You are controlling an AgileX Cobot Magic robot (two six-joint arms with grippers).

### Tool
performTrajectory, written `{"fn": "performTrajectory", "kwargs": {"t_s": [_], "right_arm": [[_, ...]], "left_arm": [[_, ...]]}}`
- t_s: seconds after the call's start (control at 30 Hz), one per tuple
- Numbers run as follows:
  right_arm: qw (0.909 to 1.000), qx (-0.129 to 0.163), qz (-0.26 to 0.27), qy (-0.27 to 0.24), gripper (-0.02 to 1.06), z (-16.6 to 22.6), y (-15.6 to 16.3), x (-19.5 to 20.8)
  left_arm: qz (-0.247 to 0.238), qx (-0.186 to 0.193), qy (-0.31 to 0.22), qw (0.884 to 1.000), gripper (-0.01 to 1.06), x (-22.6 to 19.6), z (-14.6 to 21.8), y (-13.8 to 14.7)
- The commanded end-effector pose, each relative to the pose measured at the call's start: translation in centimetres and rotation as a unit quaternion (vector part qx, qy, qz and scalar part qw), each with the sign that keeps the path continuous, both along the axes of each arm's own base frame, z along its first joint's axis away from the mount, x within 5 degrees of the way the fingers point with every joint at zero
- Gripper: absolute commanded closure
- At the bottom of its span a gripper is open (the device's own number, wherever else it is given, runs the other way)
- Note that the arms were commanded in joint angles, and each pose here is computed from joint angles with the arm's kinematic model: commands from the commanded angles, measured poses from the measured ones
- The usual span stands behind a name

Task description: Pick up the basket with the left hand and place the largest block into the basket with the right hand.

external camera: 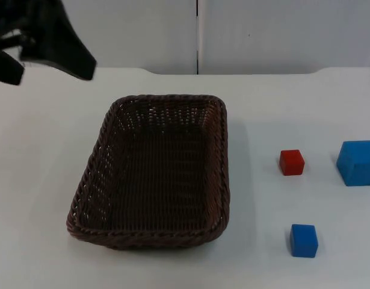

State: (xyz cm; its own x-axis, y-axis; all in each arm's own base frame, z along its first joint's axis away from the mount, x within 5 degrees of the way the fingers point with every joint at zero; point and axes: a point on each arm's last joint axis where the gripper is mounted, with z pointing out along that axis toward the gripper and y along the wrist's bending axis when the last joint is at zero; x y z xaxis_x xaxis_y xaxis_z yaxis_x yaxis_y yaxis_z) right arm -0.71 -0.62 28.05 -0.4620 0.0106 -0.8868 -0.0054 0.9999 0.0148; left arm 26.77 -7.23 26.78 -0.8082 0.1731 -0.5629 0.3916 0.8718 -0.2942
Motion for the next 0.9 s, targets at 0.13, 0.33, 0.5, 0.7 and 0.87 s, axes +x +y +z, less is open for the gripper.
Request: {"fn": "performTrajectory", "kwargs": {"t_s": [0.13, 0.33, 0.5, 0.7, 0.87], "right_arm": [[1.0000, -0.004, -0.003, -0.003, -0.01, 0.0, 0.0, 0.0], [1.0000, -0.004, -0.003, -0.003, -0.01, 0.0, 0.0, 0.0], [1.0000, -0.004, -0.003, -0.003, -0.01, 0.0, 0.0, 0.0], [1.0000, -0.004, -0.003, -0.003, -0.01, 0.0, 0.0, 0.0], [1.0000, -0.004, -0.003, -0.003, -0.01, 0.0, 0.0, 0.0]], "left_arm": [[0.022, 0.012, 0.021, 0.999, 0.04, 1.9, -1.9, -0.7], [0.035, 0.029, 0.057, 0.997, 0.04, 3.9, -4.3, -0.8], [0.031, 0.031, 0.080, 0.996, 0.04, 5.3, -5.7, -1.2], [0.031, 0.038, 0.105, 0.993, 0.04, 6.5, -7.9, -1.7], [0.038, 0.041, 0.116, 0.992, 0.04, 7.4, -9.5, -1.8]]}}
